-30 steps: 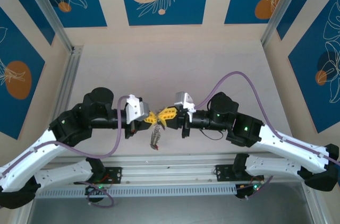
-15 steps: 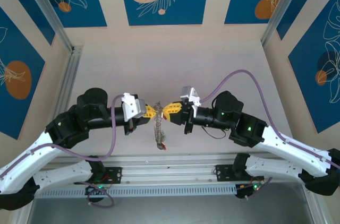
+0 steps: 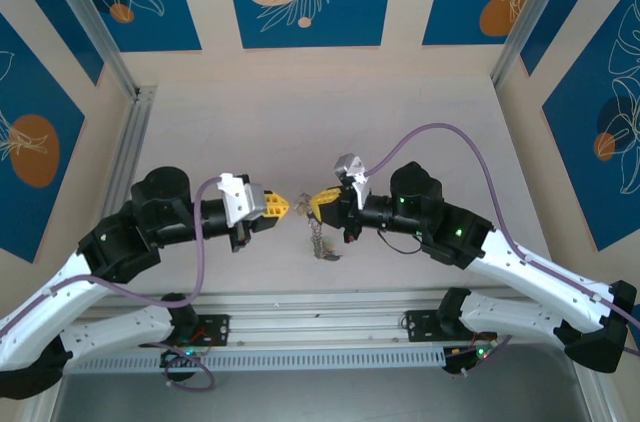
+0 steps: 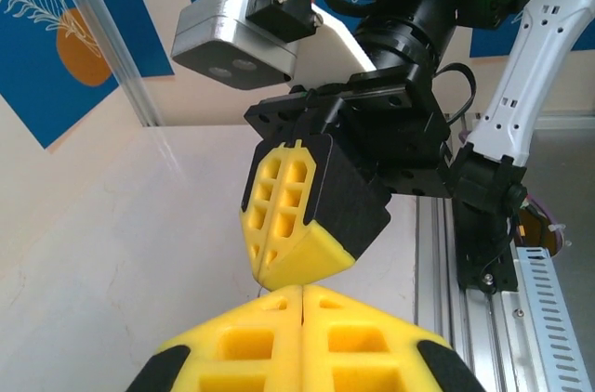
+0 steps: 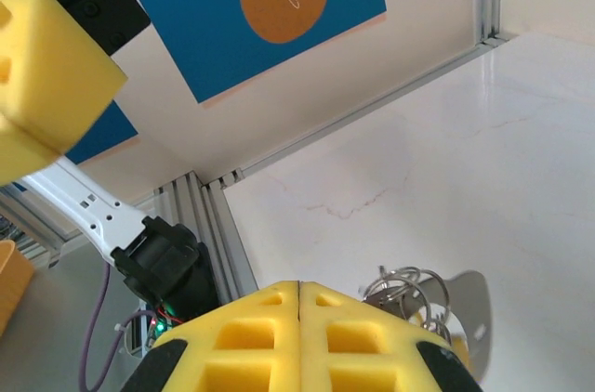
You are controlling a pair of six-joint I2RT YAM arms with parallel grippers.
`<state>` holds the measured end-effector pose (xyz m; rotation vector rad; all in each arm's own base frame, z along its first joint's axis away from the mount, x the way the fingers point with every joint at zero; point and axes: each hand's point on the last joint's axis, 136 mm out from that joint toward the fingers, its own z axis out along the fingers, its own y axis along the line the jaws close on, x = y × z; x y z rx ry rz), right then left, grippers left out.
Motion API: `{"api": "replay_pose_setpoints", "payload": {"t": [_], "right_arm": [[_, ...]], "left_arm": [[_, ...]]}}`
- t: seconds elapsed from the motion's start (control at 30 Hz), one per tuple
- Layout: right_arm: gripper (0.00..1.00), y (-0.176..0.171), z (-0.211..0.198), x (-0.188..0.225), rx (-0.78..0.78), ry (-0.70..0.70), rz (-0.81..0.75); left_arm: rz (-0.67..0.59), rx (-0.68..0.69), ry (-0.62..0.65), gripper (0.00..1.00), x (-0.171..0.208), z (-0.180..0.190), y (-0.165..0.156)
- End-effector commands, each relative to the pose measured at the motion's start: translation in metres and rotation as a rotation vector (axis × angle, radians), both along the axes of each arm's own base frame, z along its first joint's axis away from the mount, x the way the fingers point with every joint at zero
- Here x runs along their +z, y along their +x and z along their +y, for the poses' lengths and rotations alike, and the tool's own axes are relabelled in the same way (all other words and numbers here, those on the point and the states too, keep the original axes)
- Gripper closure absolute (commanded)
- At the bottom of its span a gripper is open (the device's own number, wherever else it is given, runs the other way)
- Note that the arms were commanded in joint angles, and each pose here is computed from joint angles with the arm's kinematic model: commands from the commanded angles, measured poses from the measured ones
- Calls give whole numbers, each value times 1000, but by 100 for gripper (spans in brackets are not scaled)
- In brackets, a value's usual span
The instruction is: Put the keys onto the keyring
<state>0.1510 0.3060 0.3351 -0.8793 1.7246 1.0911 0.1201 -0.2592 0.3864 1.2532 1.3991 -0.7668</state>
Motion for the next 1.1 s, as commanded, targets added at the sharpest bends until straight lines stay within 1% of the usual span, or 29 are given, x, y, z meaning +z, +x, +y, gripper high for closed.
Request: {"api": "replay_pose_setpoints", "payload": {"t": [0.0, 0.03, 0.13, 0.2, 0.47, 0.67, 1.03, 1.07], "right_arm": [[100, -7, -1, 26, 30, 84, -36], [100, -8, -1, 28, 37, 92, -45], [100, -14, -2, 36, 67, 127, -77], [100, -20, -2, 41, 95, 143, -95], [100, -29, 0, 50, 146, 161, -122], [100, -30, 1, 52, 152, 160, -132], [100, -36, 5, 55, 184, 159, -145], [100, -37, 5, 55, 186, 160, -146]], "left_arm": [[54, 45, 36, 100, -3, -3, 10], [73, 64, 57, 97, -8, -3, 13], [117, 103, 117, 79, -24, -2, 20], [133, 101, 123, 71, -27, -2, 19], [146, 39, 118, 71, -29, -5, 8], [170, -38, 130, 67, -35, -10, -4], [165, -46, 161, 67, -43, -16, 1], [166, -48, 165, 68, -44, -17, 1]]}}
